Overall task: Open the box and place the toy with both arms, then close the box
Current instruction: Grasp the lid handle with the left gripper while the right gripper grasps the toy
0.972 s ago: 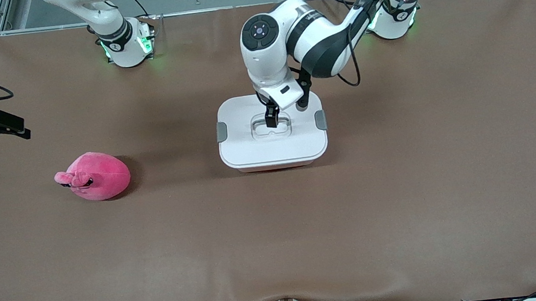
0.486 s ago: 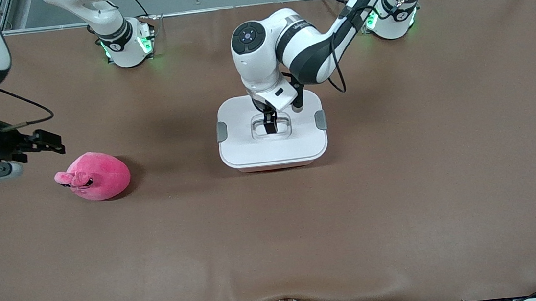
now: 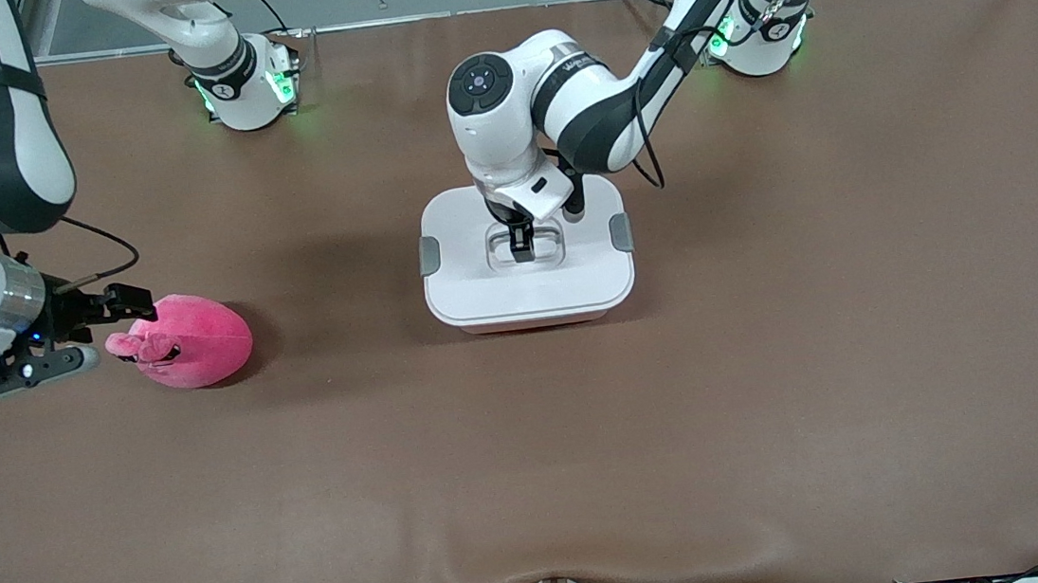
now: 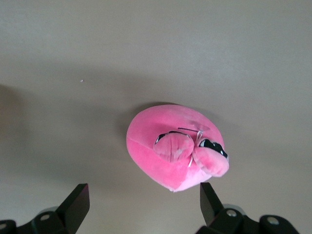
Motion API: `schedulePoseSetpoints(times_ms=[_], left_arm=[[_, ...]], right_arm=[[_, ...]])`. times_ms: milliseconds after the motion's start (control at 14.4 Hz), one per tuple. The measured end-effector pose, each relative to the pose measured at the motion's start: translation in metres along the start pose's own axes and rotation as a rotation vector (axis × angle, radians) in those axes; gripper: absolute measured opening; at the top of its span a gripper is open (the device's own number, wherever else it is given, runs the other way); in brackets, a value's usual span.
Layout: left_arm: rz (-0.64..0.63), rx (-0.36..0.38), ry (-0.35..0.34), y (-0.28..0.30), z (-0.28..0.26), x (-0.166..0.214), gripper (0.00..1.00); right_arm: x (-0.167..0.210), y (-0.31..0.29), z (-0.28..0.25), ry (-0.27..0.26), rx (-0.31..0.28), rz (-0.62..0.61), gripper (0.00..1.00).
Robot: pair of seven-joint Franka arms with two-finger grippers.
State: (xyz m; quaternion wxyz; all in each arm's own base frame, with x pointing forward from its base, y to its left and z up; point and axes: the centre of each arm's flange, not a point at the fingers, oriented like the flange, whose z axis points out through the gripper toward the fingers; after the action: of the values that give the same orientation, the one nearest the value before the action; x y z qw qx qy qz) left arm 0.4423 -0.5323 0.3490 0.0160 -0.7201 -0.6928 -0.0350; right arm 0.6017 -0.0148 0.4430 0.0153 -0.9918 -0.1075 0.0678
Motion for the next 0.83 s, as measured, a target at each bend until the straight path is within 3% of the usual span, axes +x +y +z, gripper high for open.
schedulePoseSetpoints(times_ms=[139, 208, 347, 556, 833], left_arm=[[-0.001, 0.002, 0.0, 0.0, 0.002, -0.001, 0.62], [-0.001, 0.002, 0.0, 0.0, 0.002, -0.001, 0.62], [-0.001, 0.002, 0.0, 0.0, 0.003, -0.001, 0.48], [0.003, 0.005, 0.002, -0.002, 0.005, -0.002, 0.44], [0.014, 0.007, 0.005, -0.008, 0.007, -0.007, 0.37]], right_arm=[[0.006, 0.008, 0.018, -0.009, 0.002, 0.008, 1.0], [0.009, 0.013, 0.028, -0.017, 0.003, 0.014, 1.0], [0.015, 0.025, 0.054, -0.032, 0.0, 0.024, 1.0], [0.018, 0.033, 0.092, -0.017, -0.012, 0.028, 1.0], [0.015, 0.033, 0.105, -0.026, -0.012, 0.028, 0.92]])
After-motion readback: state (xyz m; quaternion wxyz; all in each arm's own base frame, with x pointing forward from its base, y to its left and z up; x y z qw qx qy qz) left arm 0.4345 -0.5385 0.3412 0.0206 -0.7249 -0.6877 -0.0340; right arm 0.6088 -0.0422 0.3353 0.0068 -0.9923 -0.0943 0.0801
